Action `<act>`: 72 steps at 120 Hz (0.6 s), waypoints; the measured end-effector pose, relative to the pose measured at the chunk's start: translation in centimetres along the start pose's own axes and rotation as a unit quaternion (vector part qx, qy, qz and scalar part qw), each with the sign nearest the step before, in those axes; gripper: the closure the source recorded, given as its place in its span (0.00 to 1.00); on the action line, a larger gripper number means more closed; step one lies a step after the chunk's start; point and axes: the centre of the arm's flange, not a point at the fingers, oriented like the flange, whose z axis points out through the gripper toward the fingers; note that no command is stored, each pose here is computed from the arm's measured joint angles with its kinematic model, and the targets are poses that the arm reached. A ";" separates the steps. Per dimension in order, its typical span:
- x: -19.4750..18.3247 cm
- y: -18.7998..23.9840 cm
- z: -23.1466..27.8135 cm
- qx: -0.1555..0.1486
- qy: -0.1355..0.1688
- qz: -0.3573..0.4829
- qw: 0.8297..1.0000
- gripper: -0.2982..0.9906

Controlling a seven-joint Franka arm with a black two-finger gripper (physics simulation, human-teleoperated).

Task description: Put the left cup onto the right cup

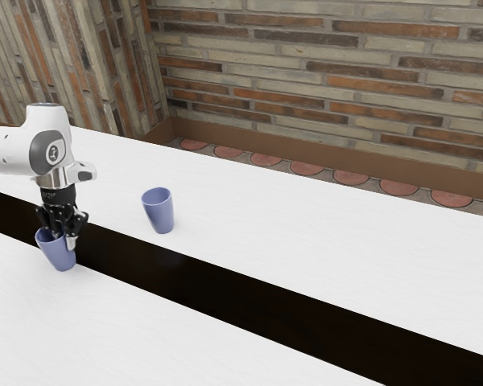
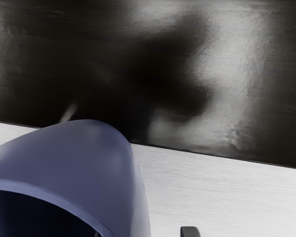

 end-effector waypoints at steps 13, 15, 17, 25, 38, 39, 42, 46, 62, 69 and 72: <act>0.0 -0.1 -0.1 0.000 0.001 0.000 1.000 0.77; 0.0 -0.1 -0.1 0.000 0.001 0.000 1.000 0.77; 0.0 -0.1 -0.1 0.000 0.001 0.000 1.000 0.78; 0.1 -0.1 -0.1 0.001 0.001 0.000 1.000 0.80; 0.1 -0.1 -0.2 0.002 0.002 0.000 1.000 0.82; 0.1 -0.1 -0.1 0.002 0.002 0.000 1.000 0.82; 0.1 -0.1 -0.1 0.002 0.002 0.000 1.000 0.82; 0.1 0.0 -0.2 0.002 0.002 0.000 1.000 0.82; 0.1 -0.1 -0.2 0.003 0.002 -0.001 1.000 0.83; 0.1 -0.1 -0.2 0.004 0.003 -0.001 1.000 0.83; 0.1 -0.1 -0.2 0.004 0.003 -0.001 1.000 0.83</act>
